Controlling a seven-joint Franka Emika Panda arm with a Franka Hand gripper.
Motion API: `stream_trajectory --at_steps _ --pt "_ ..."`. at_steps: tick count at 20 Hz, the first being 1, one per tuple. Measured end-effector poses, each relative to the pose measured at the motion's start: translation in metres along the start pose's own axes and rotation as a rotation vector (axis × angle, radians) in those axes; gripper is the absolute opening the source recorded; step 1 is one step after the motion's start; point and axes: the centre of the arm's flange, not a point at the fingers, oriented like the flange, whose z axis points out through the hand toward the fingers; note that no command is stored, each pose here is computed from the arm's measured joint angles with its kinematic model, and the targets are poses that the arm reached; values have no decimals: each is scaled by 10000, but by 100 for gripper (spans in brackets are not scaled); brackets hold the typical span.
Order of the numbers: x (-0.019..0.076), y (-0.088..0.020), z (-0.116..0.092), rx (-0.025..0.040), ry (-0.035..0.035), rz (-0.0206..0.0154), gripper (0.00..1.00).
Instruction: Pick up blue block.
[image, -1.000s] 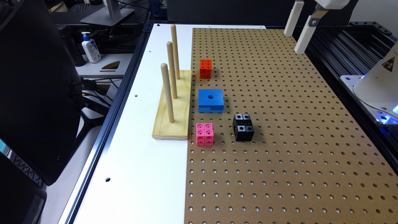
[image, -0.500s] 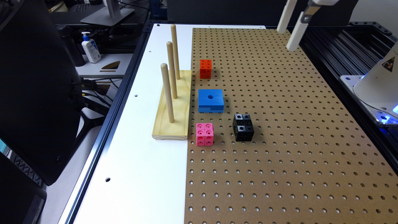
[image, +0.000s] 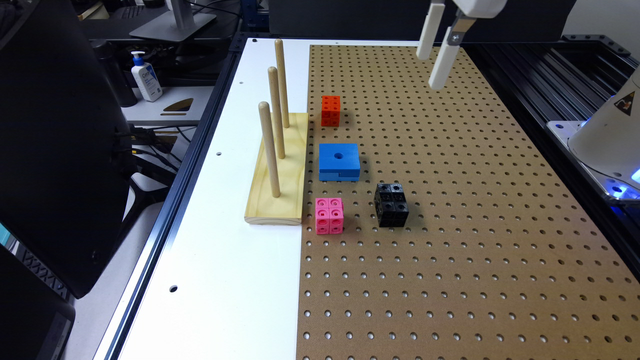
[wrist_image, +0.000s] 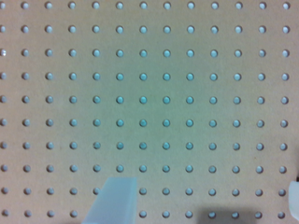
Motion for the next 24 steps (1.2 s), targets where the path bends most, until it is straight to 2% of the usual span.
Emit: stream_trajectory --at_steps 2,4,7,10,13,15,24 --pt "31 -51 15 -23 -35 -20 100" --pt "51 -102 13 -16 -38 -41 100" --pt "52 -157 17 -29 -35 -44 100" --pt "61 -253 -4 5 13 -64 100" --pt "99 -352 -1 10 14 -59 100" --pt "141 -400 12 7 -12 -59 100" --pt "271 -535 42 26 -61 -55 100"
